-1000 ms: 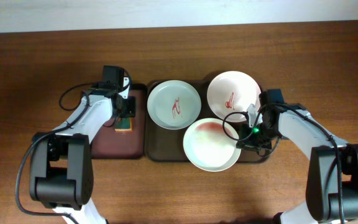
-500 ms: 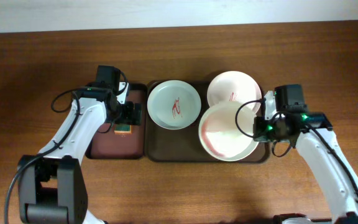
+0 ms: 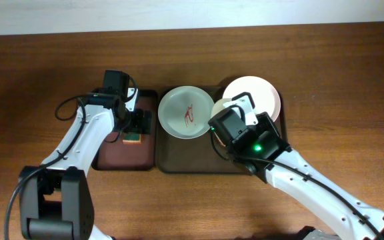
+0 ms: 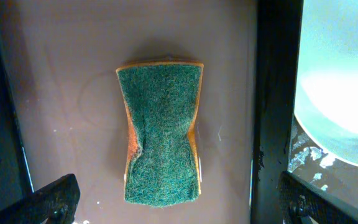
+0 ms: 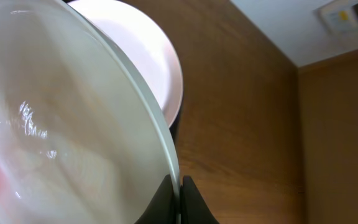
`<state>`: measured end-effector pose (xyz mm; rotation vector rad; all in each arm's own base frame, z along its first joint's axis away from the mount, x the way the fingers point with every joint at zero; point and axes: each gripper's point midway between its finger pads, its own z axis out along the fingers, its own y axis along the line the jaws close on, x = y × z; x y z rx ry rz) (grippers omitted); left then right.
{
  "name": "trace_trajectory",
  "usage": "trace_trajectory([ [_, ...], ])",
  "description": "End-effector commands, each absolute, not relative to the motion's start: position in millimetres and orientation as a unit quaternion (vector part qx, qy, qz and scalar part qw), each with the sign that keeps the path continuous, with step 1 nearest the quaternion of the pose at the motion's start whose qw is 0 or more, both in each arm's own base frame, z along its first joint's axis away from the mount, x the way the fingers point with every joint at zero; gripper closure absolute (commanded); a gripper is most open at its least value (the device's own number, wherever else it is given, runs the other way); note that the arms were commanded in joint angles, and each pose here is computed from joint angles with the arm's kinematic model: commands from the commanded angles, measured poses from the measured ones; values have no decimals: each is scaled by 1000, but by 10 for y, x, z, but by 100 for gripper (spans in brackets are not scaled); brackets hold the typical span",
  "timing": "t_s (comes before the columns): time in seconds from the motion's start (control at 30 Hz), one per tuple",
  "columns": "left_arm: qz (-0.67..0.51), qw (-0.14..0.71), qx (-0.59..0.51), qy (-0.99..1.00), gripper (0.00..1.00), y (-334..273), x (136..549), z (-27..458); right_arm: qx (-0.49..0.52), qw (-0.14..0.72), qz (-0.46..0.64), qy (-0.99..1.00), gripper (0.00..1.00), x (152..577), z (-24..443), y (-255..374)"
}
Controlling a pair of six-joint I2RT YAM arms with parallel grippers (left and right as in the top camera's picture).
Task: Clean dirty plates on tray and stack at the side
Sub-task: 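Lift the wiped front plate with the right gripper and move it right, then set the plate down on the table right of the tray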
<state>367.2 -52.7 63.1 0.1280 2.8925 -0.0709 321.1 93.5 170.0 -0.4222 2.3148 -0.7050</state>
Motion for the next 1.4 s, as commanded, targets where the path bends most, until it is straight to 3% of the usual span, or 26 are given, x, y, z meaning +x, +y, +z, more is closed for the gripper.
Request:
trace_trajectory([
  [0.0, -32, 132, 50, 989, 1, -567, 3699, 687, -156, 373, -365, 839, 96, 3282, 1993, 891],
  [0.3, -32, 133, 50, 989, 1, -568, 3706, 690, -140, 394, -386, 822, 96, 3308, 2115, 880],
  [0.43, -32, 133, 50, 989, 1, -567, 3706, 690, -13, 337, -208, 918, 96, 3438, 1605, 611],
  [0.6, -32, 133, 50, 989, 1, -568, 3705, 687, 230, 255, 23, 939, 96, 3465, 1327, -588],
  [0.73, -32, 133, 50, 989, 1, -567, 3706, 690, 369, 251, 6, 895, 96, 3129, 1286, -1552],
  [0.83, -32, 133, 50, 989, 1, -568, 3705, 690, 410, 211, 2, 887, 96, 3012, 979, -1813],
  [1.0, -32, 133, 50, 989, 1, -567, 3704, 688, 412, 176, 6, 894, 95, 3128, 521, -1886],
  [1.03, -32, 133, 50, 989, 1, -567, 3703, 688, 397, 182, 11, 899, 88, 3165, 542, -1874],
  [1.07, -32, 133, 50, 989, 1, -567, 3704, 688, 371, 193, 28, 908, 71, 3236, 588, -1822],
  [1.1, -32, 133, 50, 989, 1, -567, 3705, 688, 357, 205, 52, 910, 62, 3300, 679, -1749],
  [1.13, -32, 133, 50, 989, 0, -567, 3705, 688, 350, 216, 71, 909, 59, 3346, 761, -1686],
  [1.23, -32, 133, 50, 989, 0, -567, 3705, 688, 205, 244, 169, 933, 55, 3640, 1196, -849],
  [1.37, -32, 133, 50, 989, 1, -567, 3705, 688, 15, 214, 215, 953, 51, 3717, 1228, 606],
])
